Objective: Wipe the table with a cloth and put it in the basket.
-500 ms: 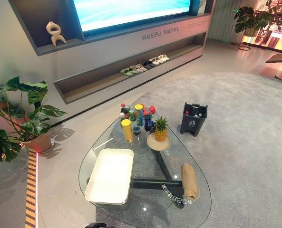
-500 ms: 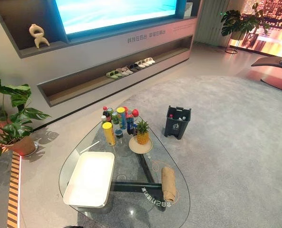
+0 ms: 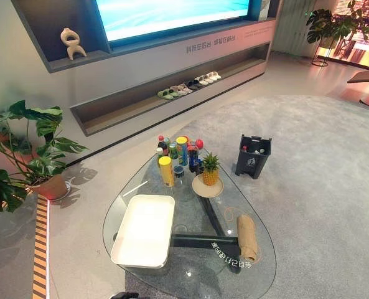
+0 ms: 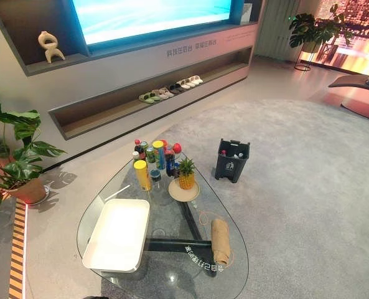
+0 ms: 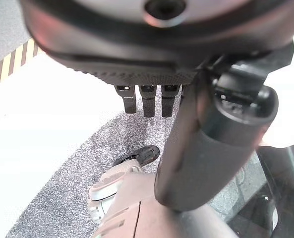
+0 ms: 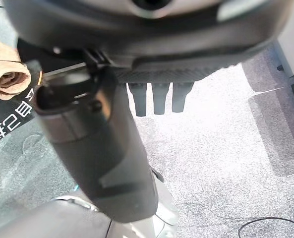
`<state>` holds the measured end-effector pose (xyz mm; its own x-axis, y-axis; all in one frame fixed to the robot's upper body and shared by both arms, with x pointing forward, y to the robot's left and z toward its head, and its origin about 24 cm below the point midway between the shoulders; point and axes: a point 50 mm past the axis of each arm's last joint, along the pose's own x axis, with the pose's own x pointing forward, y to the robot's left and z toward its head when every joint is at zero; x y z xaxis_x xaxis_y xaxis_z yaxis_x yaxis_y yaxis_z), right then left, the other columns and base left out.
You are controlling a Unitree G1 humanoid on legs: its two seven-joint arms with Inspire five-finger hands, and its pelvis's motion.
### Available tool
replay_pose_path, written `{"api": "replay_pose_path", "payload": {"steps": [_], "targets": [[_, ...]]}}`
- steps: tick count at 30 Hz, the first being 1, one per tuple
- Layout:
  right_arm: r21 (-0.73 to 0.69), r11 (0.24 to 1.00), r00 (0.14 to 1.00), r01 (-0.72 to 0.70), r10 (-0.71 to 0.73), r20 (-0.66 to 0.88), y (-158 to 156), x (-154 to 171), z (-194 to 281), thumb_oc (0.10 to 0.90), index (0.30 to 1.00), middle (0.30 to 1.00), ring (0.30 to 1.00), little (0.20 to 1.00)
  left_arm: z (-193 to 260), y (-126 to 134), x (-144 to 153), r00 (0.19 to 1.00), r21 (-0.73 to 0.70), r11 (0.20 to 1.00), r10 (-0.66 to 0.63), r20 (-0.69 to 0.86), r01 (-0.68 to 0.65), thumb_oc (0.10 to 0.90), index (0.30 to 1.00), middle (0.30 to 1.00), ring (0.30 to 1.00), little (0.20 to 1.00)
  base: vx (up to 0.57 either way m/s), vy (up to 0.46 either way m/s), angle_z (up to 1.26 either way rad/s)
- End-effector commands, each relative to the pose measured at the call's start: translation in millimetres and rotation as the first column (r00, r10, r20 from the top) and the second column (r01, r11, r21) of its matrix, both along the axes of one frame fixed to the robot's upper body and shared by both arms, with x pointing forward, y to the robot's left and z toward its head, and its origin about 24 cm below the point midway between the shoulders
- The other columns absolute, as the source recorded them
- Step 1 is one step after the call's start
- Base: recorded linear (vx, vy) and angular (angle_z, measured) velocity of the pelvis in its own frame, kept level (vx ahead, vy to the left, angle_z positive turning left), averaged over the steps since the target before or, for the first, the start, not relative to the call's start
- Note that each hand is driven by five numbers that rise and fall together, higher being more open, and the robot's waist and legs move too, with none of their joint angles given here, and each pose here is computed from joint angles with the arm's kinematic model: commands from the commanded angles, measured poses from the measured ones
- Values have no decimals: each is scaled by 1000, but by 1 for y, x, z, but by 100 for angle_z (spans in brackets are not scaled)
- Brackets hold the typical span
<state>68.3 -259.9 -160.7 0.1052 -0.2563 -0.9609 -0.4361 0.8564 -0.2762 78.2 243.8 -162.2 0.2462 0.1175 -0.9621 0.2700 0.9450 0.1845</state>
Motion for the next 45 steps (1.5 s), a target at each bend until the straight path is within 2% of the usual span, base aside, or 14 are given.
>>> {"api": "replay_pose_path", "payload": {"steps": [1,27,30,36,45], "targets": [[-58,998,1000,8,-7,11,-8,21,6,800,900,900,900,900,6,1,29,998,12,1000,9,61,-10,800,900,900,900,900,19,0,4],[-174,973,988,153,-152,20,-36,11,15,800,900,900,900,900,10,16,28,985,45,990,127,119,-133,800,900,900,900,900,23,-3,0],[-202,965,985,167,-157,67,-44,25,22,800,900,900,900,900,17,19,47,966,28,984,169,194,-177,800,900,900,900,900,-168,39,1],[-226,954,954,195,-132,267,-49,91,46,800,900,900,900,900,49,27,117,882,-47,968,244,403,-246,800,900,900,900,900,-331,21,2],[-232,946,915,227,-125,384,-55,124,65,800,900,900,900,900,77,27,158,763,-179,946,324,559,-271,800,900,900,900,900,-142,-4,5]]}}
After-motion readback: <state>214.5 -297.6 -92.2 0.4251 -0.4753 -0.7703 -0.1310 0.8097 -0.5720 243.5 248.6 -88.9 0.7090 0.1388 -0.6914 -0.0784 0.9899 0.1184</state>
